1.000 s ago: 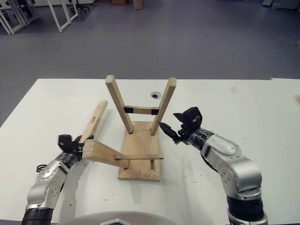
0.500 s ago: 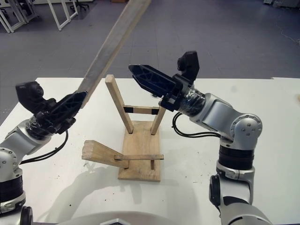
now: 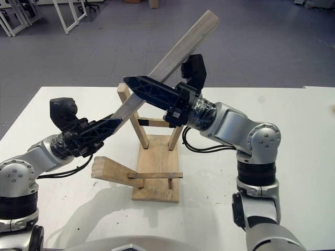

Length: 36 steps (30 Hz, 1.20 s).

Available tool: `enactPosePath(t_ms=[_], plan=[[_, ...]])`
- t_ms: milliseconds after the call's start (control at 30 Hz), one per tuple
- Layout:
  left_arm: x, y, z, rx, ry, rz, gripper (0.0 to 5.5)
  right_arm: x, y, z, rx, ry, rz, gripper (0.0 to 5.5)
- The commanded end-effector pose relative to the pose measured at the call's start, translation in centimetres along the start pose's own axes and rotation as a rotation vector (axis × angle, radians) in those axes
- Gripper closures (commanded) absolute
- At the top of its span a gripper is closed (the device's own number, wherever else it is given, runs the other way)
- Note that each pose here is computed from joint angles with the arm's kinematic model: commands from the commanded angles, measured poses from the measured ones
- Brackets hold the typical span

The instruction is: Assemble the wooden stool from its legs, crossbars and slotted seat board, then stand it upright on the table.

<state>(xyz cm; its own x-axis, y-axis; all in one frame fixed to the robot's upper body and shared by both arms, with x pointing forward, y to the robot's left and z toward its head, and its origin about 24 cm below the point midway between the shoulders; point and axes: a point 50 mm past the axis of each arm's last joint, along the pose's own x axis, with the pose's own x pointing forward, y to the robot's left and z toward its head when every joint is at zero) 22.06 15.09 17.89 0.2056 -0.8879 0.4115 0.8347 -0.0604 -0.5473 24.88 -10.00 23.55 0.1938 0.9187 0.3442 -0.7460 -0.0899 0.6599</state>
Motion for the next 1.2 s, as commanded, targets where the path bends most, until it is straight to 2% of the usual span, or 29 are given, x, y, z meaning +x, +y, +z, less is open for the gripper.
enactPosePath(t_ms=[33, 167, 200, 333, 433, 533, 633, 767, 833, 900, 967, 1100, 1200], plan=[[0.0, -0.3, 0.1, 0.011, 0.031, -0.018, 3.45, -0.1, -0.3, 0.1, -0.029, 0.006, -0.043, 3.15], [0.1, -0.1, 0.1, 0.014, 0.036, -0.006, 3.45, -0.1, -0.5, 0.0, -0.04, 0.006, -0.045, 3.26], [0.1, -0.2, 0.0, 0.005, 0.041, -0.011, 3.08, -0.1, -0.5, 0.0, -0.043, 0.005, -0.047, 3.27], [0.1, -0.7, 0.2, -0.022, 0.052, -0.052, 2.52, -0.8, -1.4, 1.0, -0.133, -0.031, -0.124, 3.47], [-0.9, -0.2, 1.1, 0.006, 0.034, 0.009, 1.92, -3.8, -1.6, 2.1, -0.227, -0.064, -0.179, 3.47], [-2.0, 0.0, 1.8, 0.033, -0.003, 0.072, 1.39, -6.3, -1.6, 1.7, -0.288, -0.03, -0.215, 3.47], [-3.2, -0.2, 2.3, 0.057, -0.063, 0.126, 0.87, -9.1, -1.6, 1.0, -0.362, 0.026, -0.242, 3.47], [-4.4, -0.3, 1.4, 0.057, -0.093, 0.201, 0.34, -12.5, -1.9, -0.2, -0.479, 0.122, -0.243, 3.47], [-4.6, 0.1, 0.9, 0.065, -0.093, 0.239, 0.08, -14.8, -2.7, -2.0, -0.567, 0.226, -0.201, 3.47], [-4.5, 0.5, 0.7, 0.072, -0.086, 0.259, 0.03, -16.7, -3.5, -4.6, -0.64, 0.362, -0.111, 3.47], [-4.6, 0.7, 0.7, 0.078, -0.081, 0.27, 0.03, -17.5, -4.0, -6.3, -0.686, 0.417, -0.054, 3.47], [-5.4, 1.5, 0.3, 0.059, -0.073, 0.338, 0.03, -16.4, -4.7, -7.5, -0.749, 0.427, 0.017, 3.47], [-5.6, 1.9, -0.2, 0.056, -0.065, 0.359, 0.03, -15.6, -4.8, -7.2, -0.792, 0.412, 0.03, 3.47]])
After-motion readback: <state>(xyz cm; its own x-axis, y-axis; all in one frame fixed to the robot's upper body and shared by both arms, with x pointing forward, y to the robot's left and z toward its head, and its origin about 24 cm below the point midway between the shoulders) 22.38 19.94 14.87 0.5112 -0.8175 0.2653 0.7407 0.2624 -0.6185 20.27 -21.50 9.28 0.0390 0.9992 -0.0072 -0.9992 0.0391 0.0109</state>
